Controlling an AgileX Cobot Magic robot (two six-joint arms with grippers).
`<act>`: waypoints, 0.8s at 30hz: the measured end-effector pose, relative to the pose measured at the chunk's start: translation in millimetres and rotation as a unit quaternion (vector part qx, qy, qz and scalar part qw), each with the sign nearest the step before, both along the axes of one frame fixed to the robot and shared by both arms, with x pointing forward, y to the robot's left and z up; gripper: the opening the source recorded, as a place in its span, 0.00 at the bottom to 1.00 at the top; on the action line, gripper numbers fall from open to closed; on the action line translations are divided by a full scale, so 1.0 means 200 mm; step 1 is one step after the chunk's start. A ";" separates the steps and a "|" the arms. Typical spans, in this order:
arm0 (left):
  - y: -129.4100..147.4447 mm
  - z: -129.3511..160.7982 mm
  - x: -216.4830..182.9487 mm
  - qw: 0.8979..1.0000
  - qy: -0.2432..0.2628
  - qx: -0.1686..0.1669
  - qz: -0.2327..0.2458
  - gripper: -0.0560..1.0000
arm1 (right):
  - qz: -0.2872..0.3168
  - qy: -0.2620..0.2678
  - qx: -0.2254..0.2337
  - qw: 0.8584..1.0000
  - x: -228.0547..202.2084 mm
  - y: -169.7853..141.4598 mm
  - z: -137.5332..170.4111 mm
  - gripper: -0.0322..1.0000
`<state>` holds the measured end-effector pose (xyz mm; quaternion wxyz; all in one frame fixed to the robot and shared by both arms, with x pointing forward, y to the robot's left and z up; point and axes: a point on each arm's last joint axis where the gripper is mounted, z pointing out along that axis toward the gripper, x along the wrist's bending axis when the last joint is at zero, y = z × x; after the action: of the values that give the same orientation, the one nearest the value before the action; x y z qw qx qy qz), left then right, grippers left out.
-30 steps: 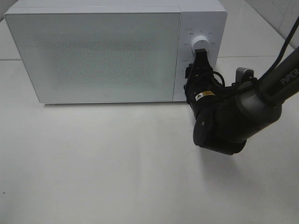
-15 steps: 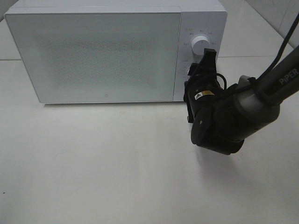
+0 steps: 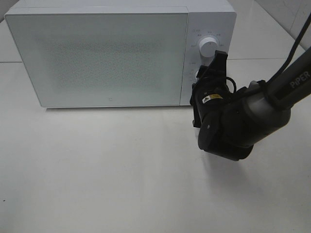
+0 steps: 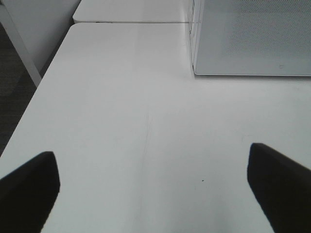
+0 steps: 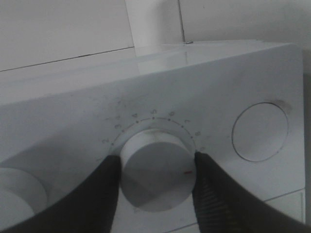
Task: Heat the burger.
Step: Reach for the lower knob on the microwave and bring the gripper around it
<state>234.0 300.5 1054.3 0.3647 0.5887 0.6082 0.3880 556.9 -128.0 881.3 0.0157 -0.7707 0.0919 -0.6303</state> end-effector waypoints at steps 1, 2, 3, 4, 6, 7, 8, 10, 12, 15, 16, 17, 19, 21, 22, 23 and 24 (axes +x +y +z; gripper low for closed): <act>0.00 0.00 0.00 1.000 0.000 0.000 0.000 0.99 | 0.000 0.000 0.000 1.000 0.00 0.00 0.00 0.46; 0.00 0.00 0.00 1.000 0.000 0.000 0.000 0.99 | 0.000 0.000 0.000 1.000 0.00 0.00 0.00 0.46; 0.00 0.00 0.00 1.000 0.000 0.000 0.000 0.99 | 0.001 0.000 -0.001 1.000 0.00 0.00 0.00 0.46; 0.00 0.00 0.00 1.000 0.000 0.000 0.000 0.99 | 0.001 0.000 -0.001 1.000 0.00 0.00 0.00 0.46; 0.00 0.00 0.00 1.000 0.000 0.000 0.000 0.99 | 0.002 0.000 -0.004 1.000 0.00 0.00 0.00 0.46; 0.00 0.00 0.00 1.000 0.000 0.000 0.000 0.99 | 0.002 0.000 -0.004 1.000 0.00 0.00 0.00 0.46; 0.00 0.00 0.00 1.000 0.000 0.000 0.000 0.99 | 0.002 0.000 -0.004 1.000 0.00 0.00 0.00 0.46; 0.00 0.00 0.00 1.000 0.000 0.000 0.000 0.99 | 0.003 0.000 -0.008 1.000 0.00 0.00 0.00 0.46; 0.00 0.00 0.00 1.000 0.000 0.000 0.000 0.99 | 0.005 0.001 -0.015 1.000 0.00 0.00 0.00 0.46; 0.00 0.00 0.00 1.000 0.000 0.000 0.000 0.99 | 0.010 0.002 -0.026 1.000 0.00 0.00 0.00 0.47; 0.00 0.00 0.00 1.000 0.000 0.000 0.000 0.99 | 0.010 0.002 -0.026 1.000 0.00 0.00 0.00 0.47; 0.00 0.00 0.00 1.000 0.000 0.000 0.000 0.99 | 0.009 0.003 -0.038 0.999 0.00 0.00 0.00 0.51; 0.00 0.00 0.00 1.000 0.000 0.000 0.000 0.99 | -0.002 0.005 -0.047 0.999 0.00 -0.02 0.01 0.57; 0.00 0.00 0.00 1.000 0.000 0.000 0.000 0.99 | -0.003 0.006 -0.055 0.998 0.00 -0.04 0.01 0.60; 0.00 0.00 0.00 1.000 0.000 0.000 0.000 0.99 | 0.003 0.003 -0.072 0.997 -0.01 -0.04 0.04 0.66; 0.00 0.00 0.00 1.000 0.000 0.000 0.000 0.99 | 0.003 0.003 -0.072 0.997 -0.01 -0.04 0.04 0.66; 0.00 0.00 0.00 1.000 0.000 0.000 0.000 0.99 | 0.011 -0.002 -0.081 0.997 -0.02 -0.04 0.06 0.69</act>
<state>234.0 300.5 1054.3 0.3647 0.5887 0.6082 0.3880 553.6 -136.3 892.5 -0.0394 -0.7695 0.0317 -0.6367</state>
